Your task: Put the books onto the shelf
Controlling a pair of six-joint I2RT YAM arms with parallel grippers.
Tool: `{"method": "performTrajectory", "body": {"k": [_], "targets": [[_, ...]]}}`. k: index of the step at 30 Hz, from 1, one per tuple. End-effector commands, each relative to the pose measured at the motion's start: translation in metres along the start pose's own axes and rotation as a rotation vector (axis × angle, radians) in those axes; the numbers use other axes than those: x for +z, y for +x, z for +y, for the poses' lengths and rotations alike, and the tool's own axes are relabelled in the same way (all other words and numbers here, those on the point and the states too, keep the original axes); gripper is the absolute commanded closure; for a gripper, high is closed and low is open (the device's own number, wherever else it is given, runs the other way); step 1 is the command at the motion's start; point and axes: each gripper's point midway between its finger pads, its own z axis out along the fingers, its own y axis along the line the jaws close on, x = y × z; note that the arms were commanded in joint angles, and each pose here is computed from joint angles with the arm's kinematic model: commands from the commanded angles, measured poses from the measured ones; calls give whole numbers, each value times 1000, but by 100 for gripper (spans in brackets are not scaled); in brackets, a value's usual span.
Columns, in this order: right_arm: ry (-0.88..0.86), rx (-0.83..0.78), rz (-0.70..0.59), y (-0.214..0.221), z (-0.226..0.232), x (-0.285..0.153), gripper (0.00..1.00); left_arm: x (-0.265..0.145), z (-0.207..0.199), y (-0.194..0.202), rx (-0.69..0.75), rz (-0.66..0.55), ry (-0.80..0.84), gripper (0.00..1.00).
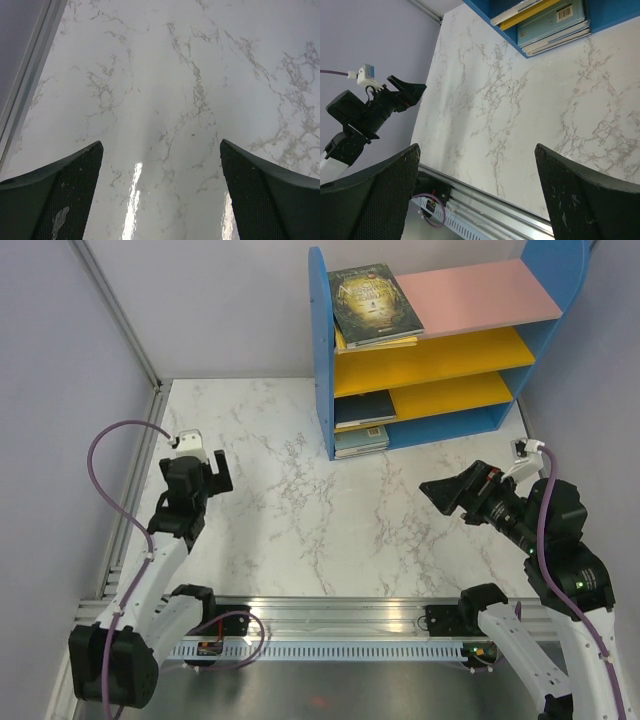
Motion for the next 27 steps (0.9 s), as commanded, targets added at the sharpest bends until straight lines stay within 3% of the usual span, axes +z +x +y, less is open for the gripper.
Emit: {"method": "performTrajectory", "body": {"k": [1, 6, 7, 12, 16, 18, 27], "targets": [[53, -8, -61, -14, -7, 3, 2, 22, -1, -29, -22, -198, 30, 0], [63, 25, -97, -17, -16, 20, 2, 54, -8, 6, -14, -182, 47, 0], [74, 21, -101, -17, -20, 21, 2, 57, -7, 2, -28, -230, 47, 0], [185, -31, -106, -16, -46, 25, 2, 78, -15, 18, -75, -241, 82, 0], [228, -87, -124, -17, -63, 35, 2, 94, -23, 20, -14, -208, 116, 0], [226, -111, -163, -25, -63, 38, 2, 93, -27, 12, -1, -287, 144, 0], [234, -154, -234, -18, -90, 57, 2, 84, -37, 23, 37, -306, 225, 0]]}}
